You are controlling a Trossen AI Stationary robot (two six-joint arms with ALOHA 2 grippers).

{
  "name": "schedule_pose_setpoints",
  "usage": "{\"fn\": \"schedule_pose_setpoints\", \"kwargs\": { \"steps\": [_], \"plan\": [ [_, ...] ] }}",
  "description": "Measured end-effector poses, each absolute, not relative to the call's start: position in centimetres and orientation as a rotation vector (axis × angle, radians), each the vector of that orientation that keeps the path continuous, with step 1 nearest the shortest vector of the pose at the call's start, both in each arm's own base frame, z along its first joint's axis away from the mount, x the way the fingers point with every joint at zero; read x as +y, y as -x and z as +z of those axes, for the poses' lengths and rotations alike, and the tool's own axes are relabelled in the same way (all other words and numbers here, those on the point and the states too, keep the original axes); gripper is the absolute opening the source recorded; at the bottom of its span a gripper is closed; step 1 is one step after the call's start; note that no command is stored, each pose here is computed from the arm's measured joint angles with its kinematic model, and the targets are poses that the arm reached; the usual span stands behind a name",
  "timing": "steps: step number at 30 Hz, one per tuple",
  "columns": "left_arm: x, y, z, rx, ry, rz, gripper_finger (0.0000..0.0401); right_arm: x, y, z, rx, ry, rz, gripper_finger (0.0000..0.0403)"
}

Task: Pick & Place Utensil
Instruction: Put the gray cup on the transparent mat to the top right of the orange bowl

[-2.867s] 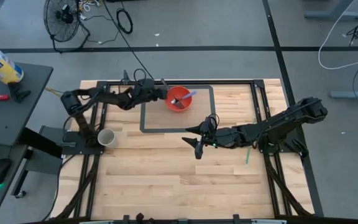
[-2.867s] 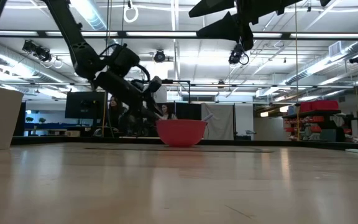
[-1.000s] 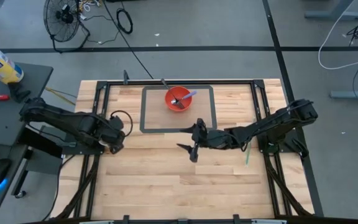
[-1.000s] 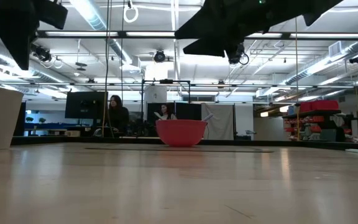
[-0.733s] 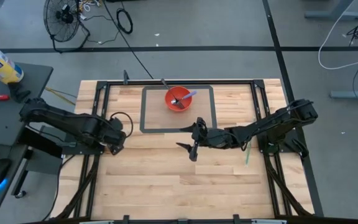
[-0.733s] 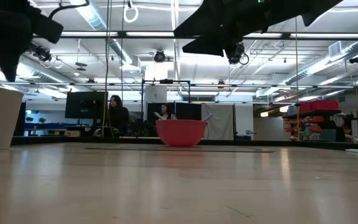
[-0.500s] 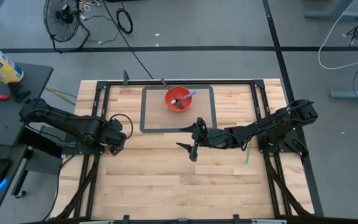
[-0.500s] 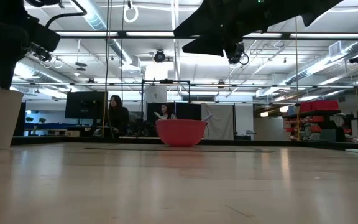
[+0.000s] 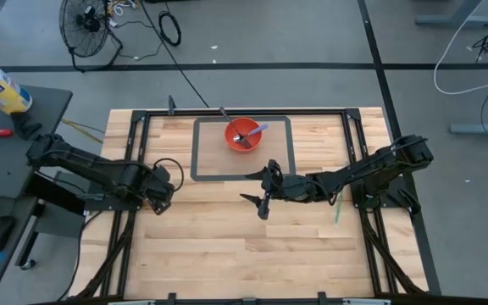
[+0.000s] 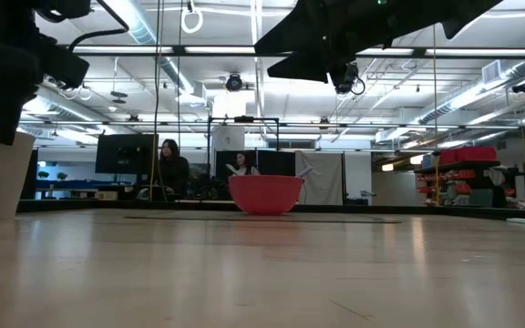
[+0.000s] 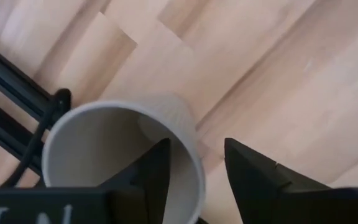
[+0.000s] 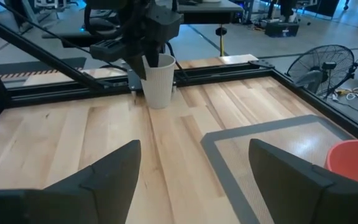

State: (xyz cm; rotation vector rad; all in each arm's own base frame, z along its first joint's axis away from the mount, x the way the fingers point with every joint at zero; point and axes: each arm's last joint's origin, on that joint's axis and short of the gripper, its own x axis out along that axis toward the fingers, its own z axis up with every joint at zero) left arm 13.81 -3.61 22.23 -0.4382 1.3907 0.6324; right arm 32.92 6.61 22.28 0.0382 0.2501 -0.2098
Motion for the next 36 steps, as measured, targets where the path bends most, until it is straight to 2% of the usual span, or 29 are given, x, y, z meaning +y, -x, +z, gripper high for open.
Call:
{"fn": "schedule_pose_setpoints", "kwargs": {
  "steps": [5,13,20,28,36],
  "plan": [
    [-3.5,-13.8,22.2,1.357,0.396,0.662,0.0117,6.3,-33.0,22.3,0.248,-0.04,-0.218,0.0302],
    [-4.0,-14.7,22.3,1.299,0.332,0.536,0.0015,6.0,-33.0,22.3,0.247,-0.041,-0.226,0.0302],
    [-4.0,-14.9,22.3,1.3,0.283,0.468,0.0028,6.1,-33.0,22.3,0.247,-0.041,-0.226,0.0302],
    [-4.2,-15.9,22.5,1.204,0.186,0.385,0.0012,6.0,-33.0,22.3,0.247,-0.041,-0.226,0.0302],
    [-4.4,-15.9,22.5,1.235,0.186,0.311,0.004,6.0,-33.0,22.3,0.247,-0.042,-0.226,0.0302]
  ]
}}
